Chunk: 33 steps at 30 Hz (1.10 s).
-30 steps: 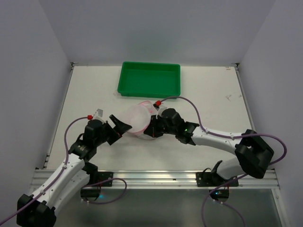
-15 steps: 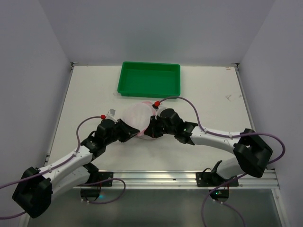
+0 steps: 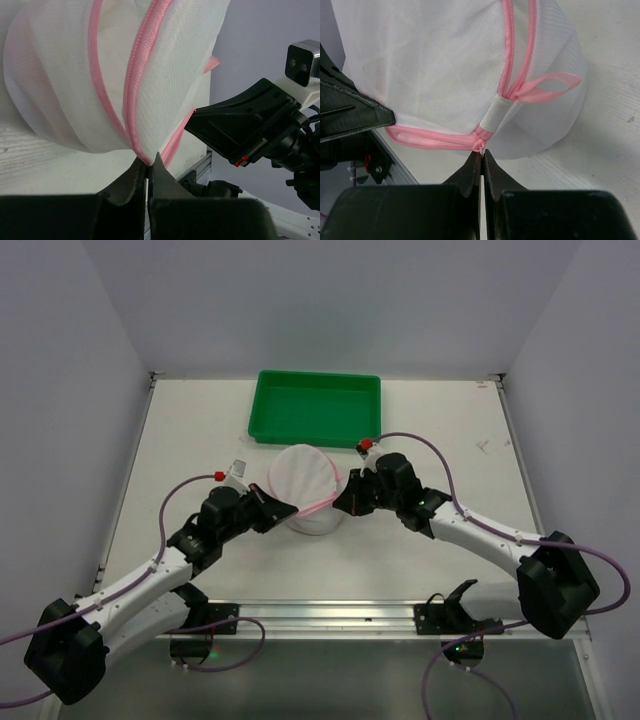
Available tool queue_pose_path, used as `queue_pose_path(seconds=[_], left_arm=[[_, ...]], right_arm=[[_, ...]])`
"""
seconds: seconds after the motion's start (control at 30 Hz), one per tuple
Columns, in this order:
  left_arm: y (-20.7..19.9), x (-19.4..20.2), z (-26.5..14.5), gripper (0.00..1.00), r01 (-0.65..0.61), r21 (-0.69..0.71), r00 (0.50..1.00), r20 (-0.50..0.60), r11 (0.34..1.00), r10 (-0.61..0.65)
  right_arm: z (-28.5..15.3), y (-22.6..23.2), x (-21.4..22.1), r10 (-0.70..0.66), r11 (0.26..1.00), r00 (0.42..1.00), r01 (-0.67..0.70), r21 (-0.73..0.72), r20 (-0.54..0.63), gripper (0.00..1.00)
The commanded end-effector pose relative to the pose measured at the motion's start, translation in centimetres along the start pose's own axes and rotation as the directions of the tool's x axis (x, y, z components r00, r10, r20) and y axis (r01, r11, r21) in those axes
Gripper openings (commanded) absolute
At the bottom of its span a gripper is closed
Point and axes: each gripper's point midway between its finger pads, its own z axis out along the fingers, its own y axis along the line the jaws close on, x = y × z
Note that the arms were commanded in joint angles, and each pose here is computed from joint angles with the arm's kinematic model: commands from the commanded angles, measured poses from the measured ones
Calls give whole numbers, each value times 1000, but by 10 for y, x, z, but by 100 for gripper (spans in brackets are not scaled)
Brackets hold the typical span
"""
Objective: Unzip the laundry bag and remove the bra
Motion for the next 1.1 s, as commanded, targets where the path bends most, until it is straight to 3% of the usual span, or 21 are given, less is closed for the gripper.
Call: queue_pose_path(seconds=[0.0,0.07,0.17,0.2,0.23,0.27,0.3,0.33,0.4,0.5,0.73,1.07], left_arm=[[35,11,-6,0,-52,-106,998,-38,993,48],[31,8,-6,5,-79,-99,996,-38,992,76],[28,2,-8,35,-129,-111,992,-26,985,127],[26,-4,-10,52,-144,-128,990,-9,981,144],[25,-8,-12,62,-172,-141,985,1,975,174],[25,-12,-14,83,-184,-155,982,13,971,188],[24,-21,-18,92,-191,-190,979,40,963,202],[21,-24,-22,98,-211,-194,973,47,958,224],[21,-40,-29,100,-222,-252,962,104,942,254],[20,-57,-34,100,-245,-281,944,149,928,294],[22,-95,-18,99,-304,-251,926,148,919,347],[-9,-118,26,73,-511,-100,850,89,854,520]], right_arm=[[-6,-35,-10,-26,992,999,24,127,18,0],[-5,-25,-8,-28,998,1000,27,65,8,0],[-9,-15,-4,-49,999,999,49,10,-2,8],[-11,-13,-4,-61,998,998,61,-1,-3,29],[-13,-12,-3,-64,998,998,64,-8,-7,40],[-17,-8,-5,-73,997,997,73,-20,3,50],[-20,-8,-4,-78,997,997,78,-21,5,63],[-23,-7,-4,-80,997,997,80,-20,7,69],[-32,-4,-8,-91,996,995,92,-19,31,79],[-46,0,-10,-103,994,993,104,-23,57,85],[-70,6,-17,-128,991,982,132,-21,142,88],[-75,1,-6,-132,990,980,137,-19,148,89]])
